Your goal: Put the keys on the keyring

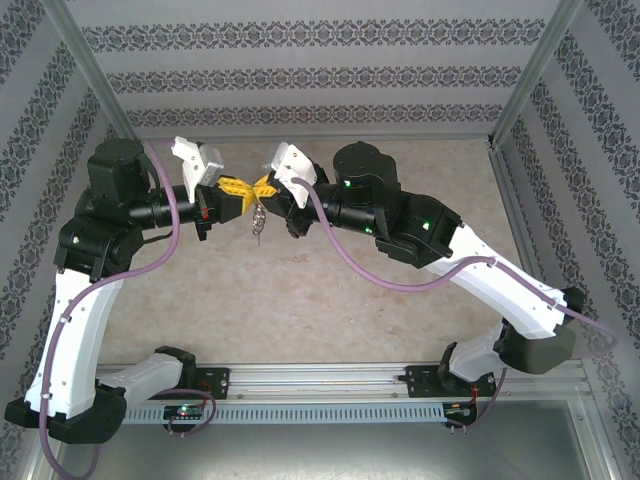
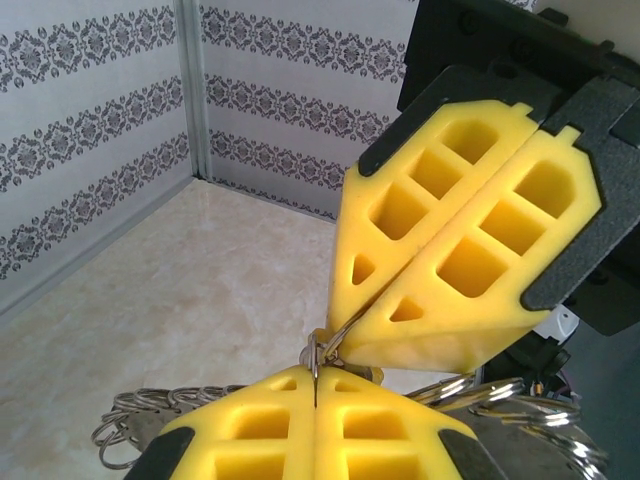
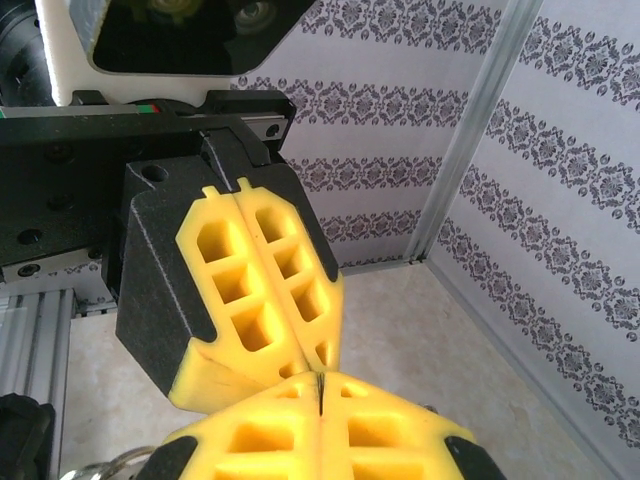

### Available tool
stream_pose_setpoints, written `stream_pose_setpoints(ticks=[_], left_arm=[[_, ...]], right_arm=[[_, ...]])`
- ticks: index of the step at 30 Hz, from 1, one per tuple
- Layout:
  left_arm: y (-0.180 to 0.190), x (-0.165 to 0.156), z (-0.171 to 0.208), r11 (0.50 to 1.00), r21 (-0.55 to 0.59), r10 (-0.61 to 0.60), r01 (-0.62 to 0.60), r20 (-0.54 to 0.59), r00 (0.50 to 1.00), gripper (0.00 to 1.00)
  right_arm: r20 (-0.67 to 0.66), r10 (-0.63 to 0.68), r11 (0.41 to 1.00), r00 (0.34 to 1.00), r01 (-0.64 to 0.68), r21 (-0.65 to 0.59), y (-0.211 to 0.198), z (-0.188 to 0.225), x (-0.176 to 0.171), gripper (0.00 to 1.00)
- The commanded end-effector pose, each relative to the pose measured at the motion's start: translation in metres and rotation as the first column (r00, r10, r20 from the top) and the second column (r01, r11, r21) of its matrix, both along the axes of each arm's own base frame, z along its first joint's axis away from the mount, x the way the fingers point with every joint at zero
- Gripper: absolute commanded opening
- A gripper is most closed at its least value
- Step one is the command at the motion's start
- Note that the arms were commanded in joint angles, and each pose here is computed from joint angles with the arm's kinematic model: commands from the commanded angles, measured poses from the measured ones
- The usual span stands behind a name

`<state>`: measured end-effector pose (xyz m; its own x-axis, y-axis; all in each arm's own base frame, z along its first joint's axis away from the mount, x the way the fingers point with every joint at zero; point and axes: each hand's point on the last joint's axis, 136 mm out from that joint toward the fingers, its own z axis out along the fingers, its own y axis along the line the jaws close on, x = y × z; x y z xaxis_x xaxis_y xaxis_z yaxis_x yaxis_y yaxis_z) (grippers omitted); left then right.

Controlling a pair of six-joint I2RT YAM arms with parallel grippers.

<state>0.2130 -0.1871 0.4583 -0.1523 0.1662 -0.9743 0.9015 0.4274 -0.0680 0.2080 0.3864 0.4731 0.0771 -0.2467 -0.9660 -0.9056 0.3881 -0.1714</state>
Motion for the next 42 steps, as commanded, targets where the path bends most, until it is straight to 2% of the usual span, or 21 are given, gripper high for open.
stream_pose_setpoints(ticks=[1, 42], left_arm=[[-0.002, -0.016, 0.02, 0.998, -0.024, -0.05, 0.052, 0.071, 0.996, 0.0], [-0.002, -0.017, 0.025, 0.998, -0.026, -0.056, 0.058, 0.083, 0.995, 0.0]], right_arm=[[0.015, -0.065, 0.997, 0.998, 0.066, -0.033, -0.003, -0.005, 0.015, 0.0], [-0.004, -0.221, 0.974, 0.975, 0.22, -0.046, -0.025, -0.009, 0.042, 0.0]])
